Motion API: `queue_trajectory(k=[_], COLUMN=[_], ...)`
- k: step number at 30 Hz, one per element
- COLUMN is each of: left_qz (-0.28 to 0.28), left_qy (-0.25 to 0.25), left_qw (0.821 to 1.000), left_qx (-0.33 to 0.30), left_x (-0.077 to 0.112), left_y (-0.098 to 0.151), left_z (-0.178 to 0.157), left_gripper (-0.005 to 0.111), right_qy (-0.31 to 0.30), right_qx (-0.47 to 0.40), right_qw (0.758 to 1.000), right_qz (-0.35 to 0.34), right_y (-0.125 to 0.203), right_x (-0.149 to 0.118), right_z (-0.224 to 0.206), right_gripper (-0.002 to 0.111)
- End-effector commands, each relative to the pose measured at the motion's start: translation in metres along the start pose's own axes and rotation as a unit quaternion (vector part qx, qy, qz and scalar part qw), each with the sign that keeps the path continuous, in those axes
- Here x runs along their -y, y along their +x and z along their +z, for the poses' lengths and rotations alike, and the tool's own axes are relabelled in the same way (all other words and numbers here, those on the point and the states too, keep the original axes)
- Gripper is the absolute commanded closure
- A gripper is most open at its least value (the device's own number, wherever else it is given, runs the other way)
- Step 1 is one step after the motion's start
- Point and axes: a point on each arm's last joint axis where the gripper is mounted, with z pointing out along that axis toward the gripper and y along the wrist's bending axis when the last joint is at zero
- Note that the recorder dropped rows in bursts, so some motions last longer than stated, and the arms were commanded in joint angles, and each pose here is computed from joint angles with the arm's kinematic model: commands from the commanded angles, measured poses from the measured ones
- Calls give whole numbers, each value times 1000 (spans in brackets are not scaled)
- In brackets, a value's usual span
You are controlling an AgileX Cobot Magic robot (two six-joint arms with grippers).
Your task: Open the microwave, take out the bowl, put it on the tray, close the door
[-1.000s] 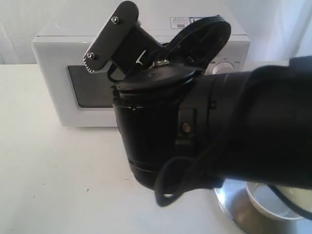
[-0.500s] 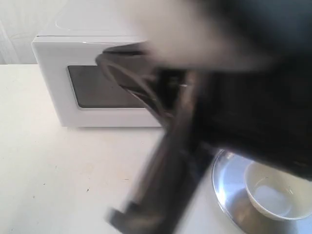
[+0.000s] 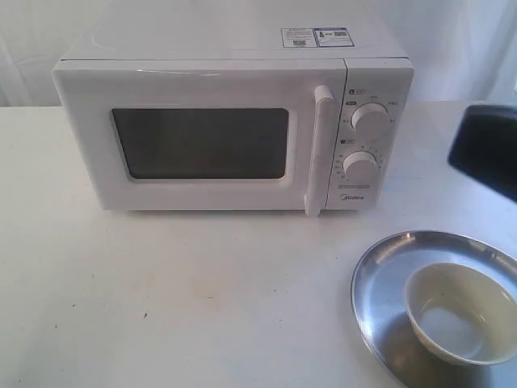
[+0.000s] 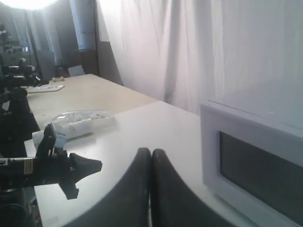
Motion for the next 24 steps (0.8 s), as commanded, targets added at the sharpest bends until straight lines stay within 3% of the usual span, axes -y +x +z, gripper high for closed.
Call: queue_trajectory(k=[1,5,9,14,19,24], left_qz=[-5,-5,-5,-5,-5,-5], left_qy=[1,1,1,1,1,1], left_qw=[1000,1000,1000,1000,1000,1000], left_qx=[2,2,2,2,2,2], left_x=[0,0,0,0,0,0], left_y=[-1,-1,-1,-1,-1,-1], left_z=[0,0,0,0,0,0], left_gripper=[107,107,107,107,107,107], right_qy=[75,146,168,228,273,330], right_qx=[-15,-51,-25,38,97,79], right_qw=[997,987,981,971,954,935], right_qz=[13,-37,-96,-63,-74,-99], right_y=[7,29,49,65,86,105], right_x=[19,33,41,54,53,55], right_z=[-14,-13,-18,-44,-69,-67], right_gripper=[108,108,108,108,108,108])
